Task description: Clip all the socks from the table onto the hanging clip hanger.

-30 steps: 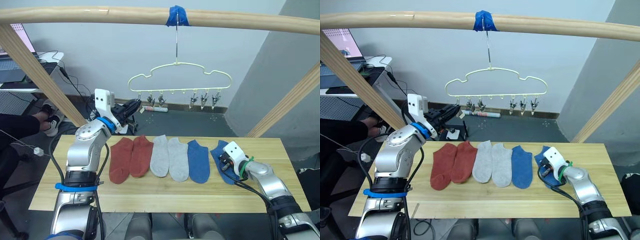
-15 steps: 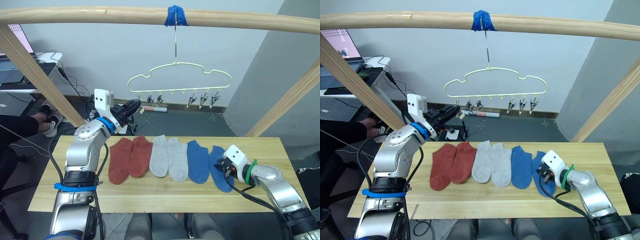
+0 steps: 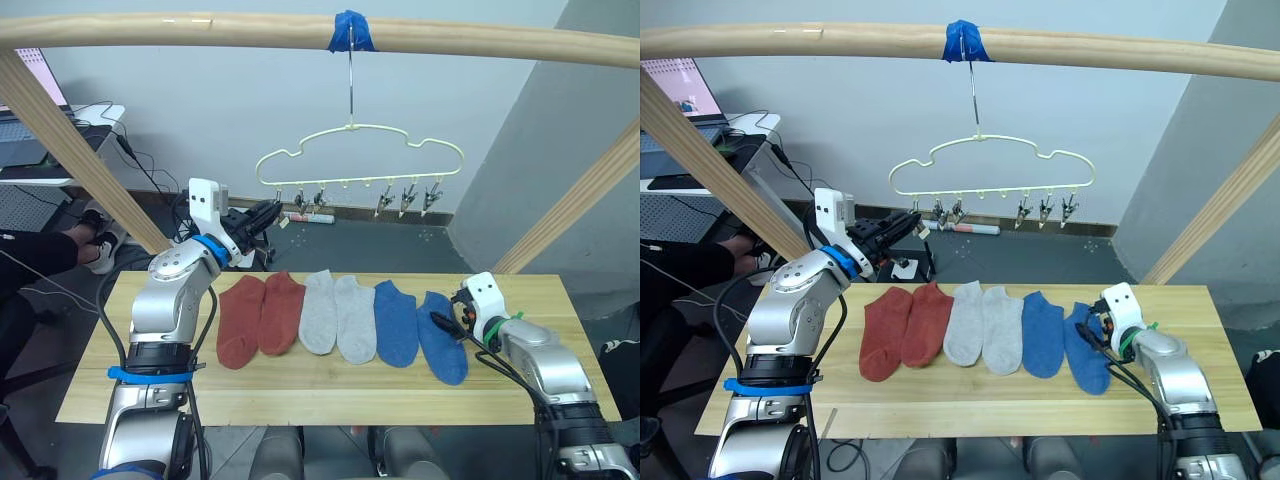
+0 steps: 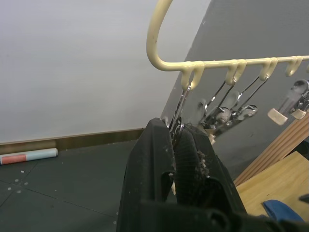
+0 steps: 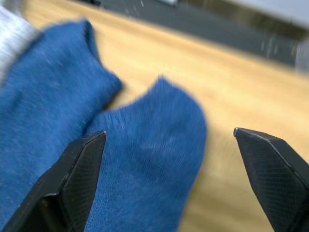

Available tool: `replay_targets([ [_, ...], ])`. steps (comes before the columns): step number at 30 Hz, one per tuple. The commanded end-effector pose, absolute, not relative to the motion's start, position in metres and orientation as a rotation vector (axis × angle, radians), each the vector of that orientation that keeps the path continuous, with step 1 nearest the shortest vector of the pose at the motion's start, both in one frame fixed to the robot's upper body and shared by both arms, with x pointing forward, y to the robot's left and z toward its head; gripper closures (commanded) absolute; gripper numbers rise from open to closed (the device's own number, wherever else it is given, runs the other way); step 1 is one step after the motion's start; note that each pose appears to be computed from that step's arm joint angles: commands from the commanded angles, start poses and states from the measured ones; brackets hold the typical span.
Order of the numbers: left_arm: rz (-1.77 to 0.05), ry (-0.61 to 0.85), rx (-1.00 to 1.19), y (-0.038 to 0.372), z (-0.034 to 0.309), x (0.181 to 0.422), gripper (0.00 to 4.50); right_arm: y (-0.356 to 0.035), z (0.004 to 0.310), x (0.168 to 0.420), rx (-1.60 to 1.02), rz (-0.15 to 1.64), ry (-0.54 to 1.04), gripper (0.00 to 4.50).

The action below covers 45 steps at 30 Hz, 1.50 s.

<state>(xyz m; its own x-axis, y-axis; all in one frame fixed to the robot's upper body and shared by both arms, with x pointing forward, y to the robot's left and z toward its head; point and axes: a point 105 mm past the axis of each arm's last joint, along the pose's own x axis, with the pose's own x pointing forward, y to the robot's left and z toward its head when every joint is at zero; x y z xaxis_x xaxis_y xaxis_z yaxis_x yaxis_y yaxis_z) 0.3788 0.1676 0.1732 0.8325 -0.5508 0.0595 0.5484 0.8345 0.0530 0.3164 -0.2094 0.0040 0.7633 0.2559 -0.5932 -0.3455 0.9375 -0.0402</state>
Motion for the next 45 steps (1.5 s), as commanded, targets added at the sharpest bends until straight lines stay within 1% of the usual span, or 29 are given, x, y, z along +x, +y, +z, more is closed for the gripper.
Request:
replay_targets([
  [1, -0.572, -0.093, 0.052, 0.173, 0.180, 0.376, 4.42, -0.216, 0.002, 0.318, -0.192, 0.297, 0.625, 0.04],
  [5, -0.573, -0.092, 0.051, 0.172, 0.179, 0.376, 4.42, -0.215, -0.014, 0.311, -0.187, 0.296, 0.682, 0.04],
  [9, -0.571, -0.094, 0.051, 0.172, 0.179, 0.376, 4.42, -0.210, -0.017, 0.309, -0.188, 0.324, 0.679, 0.04],
  [10, -0.571, -0.095, 0.051, 0.172, 0.180, 0.376, 4.42, -0.209, -0.018, 0.308, -0.205, 0.337, 0.677, 0.40],
  [11, -0.571, -0.095, 0.050, 0.172, 0.180, 0.376, 4.42, -0.209, -0.019, 0.307, -0.216, 0.347, 0.676, 0.59],
  [12, -0.571, -0.095, 0.051, 0.172, 0.179, 0.376, 4.42, -0.209, -0.019, 0.306, -0.231, 0.354, 0.673, 0.97],
  [13, -0.570, -0.095, 0.051, 0.172, 0.180, 0.376, 4.42, -0.209, -0.020, 0.306, -0.246, 0.361, 0.670, 1.26],
  [19, -0.566, -0.094, 0.053, 0.173, 0.179, 0.376, 4.42, -0.213, -0.020, 0.306, -0.268, 0.364, 0.653, 3.52],
  [22, -0.562, -0.089, 0.051, 0.174, 0.178, 0.376, 4.42, -0.218, -0.012, 0.308, -0.304, 0.366, 0.610, 4.48],
  [25, -0.568, -0.040, 0.028, 0.174, 0.170, 0.375, 4.42, -0.217, 0.006, 0.312, -0.353, 0.395, 0.528, 4.48],
  [27, -0.596, -0.002, -0.032, 0.170, 0.167, 0.372, 4.42, -0.207, 0.031, 0.312, -0.410, 0.474, 0.445, 4.48],
  [29, -0.629, 0.038, -0.120, 0.166, 0.168, 0.370, 4.42, -0.188, 0.056, 0.306, -0.424, 0.582, 0.388, 4.48],
  [31, -0.661, 0.088, -0.223, 0.165, 0.169, 0.368, 4.42, -0.166, 0.080, 0.295, -0.440, 0.706, 0.351, 4.48],
  [34, -0.704, 0.144, -0.400, 0.165, 0.177, 0.364, 4.42, -0.132, 0.108, 0.285, -0.434, 0.824, 0.279, 4.48],
  [36, -0.739, 0.168, -0.536, 0.165, 0.187, 0.361, 4.42, -0.106, 0.117, 0.282, -0.424, 0.889, 0.234, 4.48],
  [39, -0.792, 0.199, -0.645, 0.163, 0.198, 0.356, 4.42, -0.069, 0.125, 0.286, -0.377, 0.950, 0.184, 4.48],
  [41, -0.822, 0.220, -0.681, 0.161, 0.202, 0.353, 4.42, -0.052, 0.125, 0.290, -0.364, 0.976, 0.172, 4.48],
  [45, -0.868, 0.251, -0.703, 0.156, 0.205, 0.347, 4.42, -0.032, 0.128, 0.298, -0.354, 1.005, 0.143, 4.48],
])
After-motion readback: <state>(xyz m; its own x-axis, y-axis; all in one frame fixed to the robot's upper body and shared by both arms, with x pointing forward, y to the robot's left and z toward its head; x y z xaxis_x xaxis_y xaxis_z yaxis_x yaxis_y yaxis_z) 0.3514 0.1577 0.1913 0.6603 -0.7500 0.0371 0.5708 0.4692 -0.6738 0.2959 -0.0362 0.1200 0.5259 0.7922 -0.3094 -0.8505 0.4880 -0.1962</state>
